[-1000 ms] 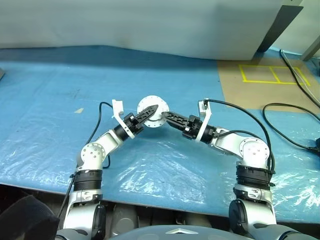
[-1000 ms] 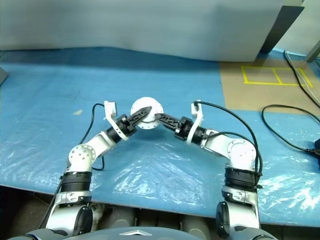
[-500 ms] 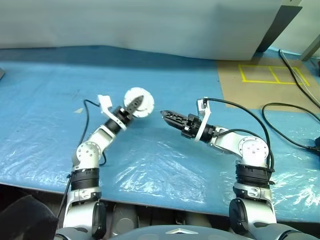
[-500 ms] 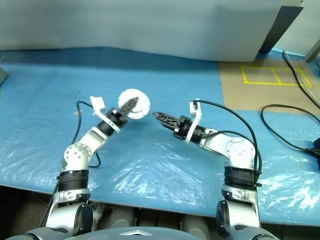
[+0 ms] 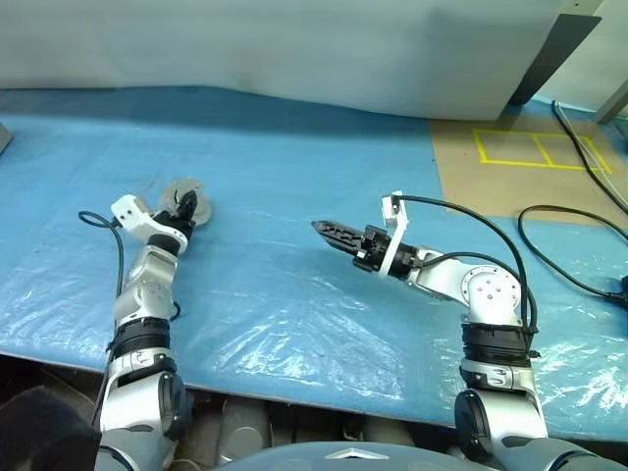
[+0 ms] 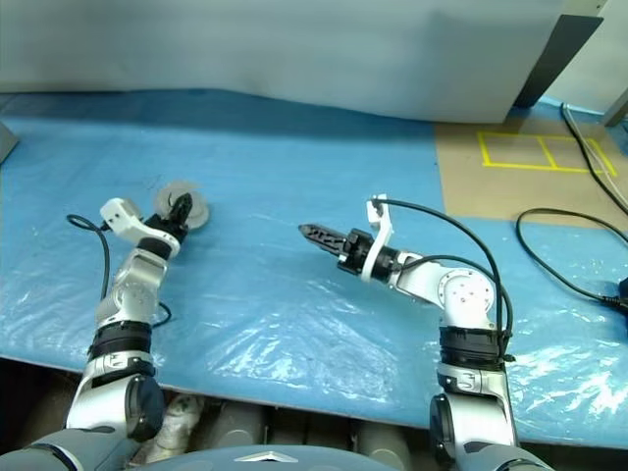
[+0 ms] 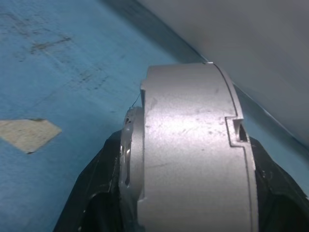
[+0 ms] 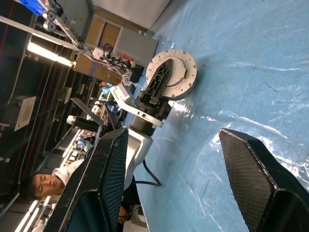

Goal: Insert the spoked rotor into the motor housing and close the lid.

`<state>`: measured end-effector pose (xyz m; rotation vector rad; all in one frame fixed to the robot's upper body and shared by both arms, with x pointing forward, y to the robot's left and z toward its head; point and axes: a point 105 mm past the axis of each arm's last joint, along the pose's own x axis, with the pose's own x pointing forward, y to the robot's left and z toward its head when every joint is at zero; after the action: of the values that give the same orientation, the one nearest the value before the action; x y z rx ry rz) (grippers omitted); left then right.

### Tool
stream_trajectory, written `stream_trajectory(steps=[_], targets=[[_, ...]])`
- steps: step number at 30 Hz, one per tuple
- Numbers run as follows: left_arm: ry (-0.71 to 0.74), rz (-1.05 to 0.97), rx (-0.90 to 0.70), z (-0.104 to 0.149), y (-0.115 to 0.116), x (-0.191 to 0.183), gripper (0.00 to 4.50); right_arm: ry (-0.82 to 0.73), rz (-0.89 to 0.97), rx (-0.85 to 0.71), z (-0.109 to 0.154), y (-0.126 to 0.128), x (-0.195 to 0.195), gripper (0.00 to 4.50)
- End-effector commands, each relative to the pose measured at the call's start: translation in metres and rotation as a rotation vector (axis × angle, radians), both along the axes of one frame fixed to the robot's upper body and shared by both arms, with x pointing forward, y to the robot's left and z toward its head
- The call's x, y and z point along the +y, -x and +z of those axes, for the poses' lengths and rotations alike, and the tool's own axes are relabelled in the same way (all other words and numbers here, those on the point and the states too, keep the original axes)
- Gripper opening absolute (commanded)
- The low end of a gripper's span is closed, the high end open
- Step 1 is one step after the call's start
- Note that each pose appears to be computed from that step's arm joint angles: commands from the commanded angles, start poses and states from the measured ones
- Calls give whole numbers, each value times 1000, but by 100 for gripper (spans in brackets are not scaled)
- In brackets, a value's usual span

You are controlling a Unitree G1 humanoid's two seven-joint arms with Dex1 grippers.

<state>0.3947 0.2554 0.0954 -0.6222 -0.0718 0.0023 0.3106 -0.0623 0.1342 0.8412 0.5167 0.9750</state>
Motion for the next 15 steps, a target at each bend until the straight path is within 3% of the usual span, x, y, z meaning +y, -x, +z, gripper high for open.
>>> stream_trajectory(steps=[1,3,6,15], targets=[[-17,-63,-67,15,-3,-7,239,-12,9,-39,9,0,1,310],[3,-87,-71,14,-3,-10,311,-4,11,-39,8,1,1,310],[-70,44,2,6,-5,12,400,0,14,-38,6,2,1,310],[-126,240,15,7,12,62,400,9,17,-40,2,3,3,310]])
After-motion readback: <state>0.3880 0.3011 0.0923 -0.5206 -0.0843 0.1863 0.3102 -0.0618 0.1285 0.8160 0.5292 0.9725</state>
